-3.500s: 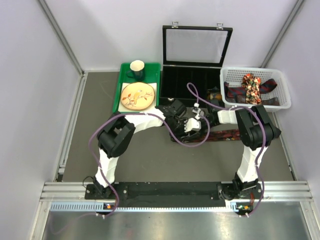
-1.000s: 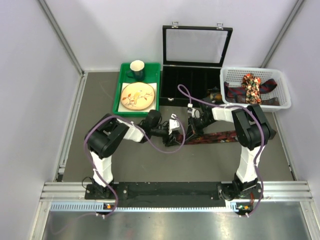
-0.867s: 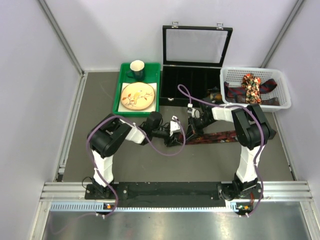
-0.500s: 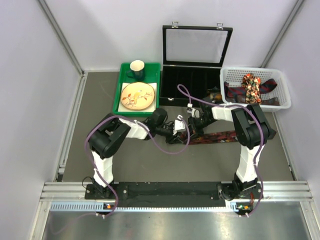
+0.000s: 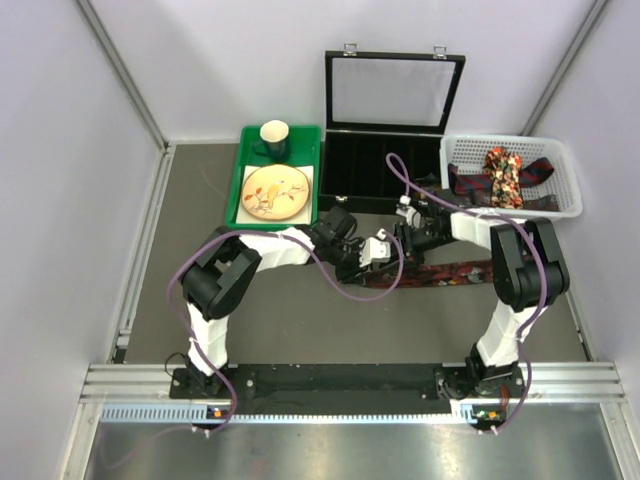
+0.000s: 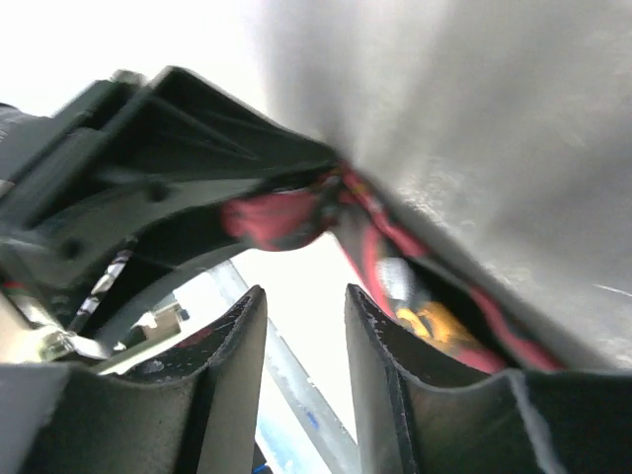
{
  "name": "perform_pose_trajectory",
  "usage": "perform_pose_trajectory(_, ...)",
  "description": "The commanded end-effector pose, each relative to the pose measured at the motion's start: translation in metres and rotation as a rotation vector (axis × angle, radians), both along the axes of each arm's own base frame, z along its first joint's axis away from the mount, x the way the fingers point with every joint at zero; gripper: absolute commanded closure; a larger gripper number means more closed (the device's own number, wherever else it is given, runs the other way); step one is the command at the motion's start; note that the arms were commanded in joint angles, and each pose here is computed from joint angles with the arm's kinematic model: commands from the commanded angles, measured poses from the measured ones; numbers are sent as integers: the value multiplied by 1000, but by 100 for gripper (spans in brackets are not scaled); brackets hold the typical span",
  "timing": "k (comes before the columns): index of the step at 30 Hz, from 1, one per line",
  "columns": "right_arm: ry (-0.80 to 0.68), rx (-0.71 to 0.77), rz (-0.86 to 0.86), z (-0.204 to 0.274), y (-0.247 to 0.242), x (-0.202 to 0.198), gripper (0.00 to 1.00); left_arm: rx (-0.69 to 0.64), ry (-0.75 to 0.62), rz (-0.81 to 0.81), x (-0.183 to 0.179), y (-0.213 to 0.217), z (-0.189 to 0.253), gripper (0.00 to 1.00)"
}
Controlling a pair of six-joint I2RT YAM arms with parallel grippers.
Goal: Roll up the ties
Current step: Roll the tie at the center of the board.
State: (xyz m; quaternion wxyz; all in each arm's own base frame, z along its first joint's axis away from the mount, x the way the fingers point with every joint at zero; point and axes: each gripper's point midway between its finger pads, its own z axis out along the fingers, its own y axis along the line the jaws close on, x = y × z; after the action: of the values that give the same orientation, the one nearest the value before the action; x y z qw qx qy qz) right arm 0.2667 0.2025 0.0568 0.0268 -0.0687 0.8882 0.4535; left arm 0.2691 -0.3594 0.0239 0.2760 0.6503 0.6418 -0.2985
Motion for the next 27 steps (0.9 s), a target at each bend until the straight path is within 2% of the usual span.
perform_pose_trajectory(1,-33,116,-1,18,16,2,63,230,67,30,-17,32,-40,85)
perform_pose_trajectory(8,15,148,-16,4,35,8,62,252,55,23,-17,31,-42,83)
perform_pose_trajectory(12,-9,179,-20,2,43,12,62,253,59,18,-18,31,-42,82)
perform_pose_trajectory(19,18,140,26,-9,52,-1,66,262,64,20,-18,31,-45,81)
perform_pose_trajectory(21,21,126,33,-13,51,-3,75,262,68,20,-18,31,-46,81)
perform_pose_trajectory(24,27,82,48,-21,46,-7,99,266,76,23,-18,31,-48,77)
perform_pose_trajectory(26,29,35,58,-30,40,-10,100,263,79,31,-18,30,-49,71)
perform_pose_trajectory(27,39,15,59,-36,37,-12,100,277,81,56,-16,33,-49,64)
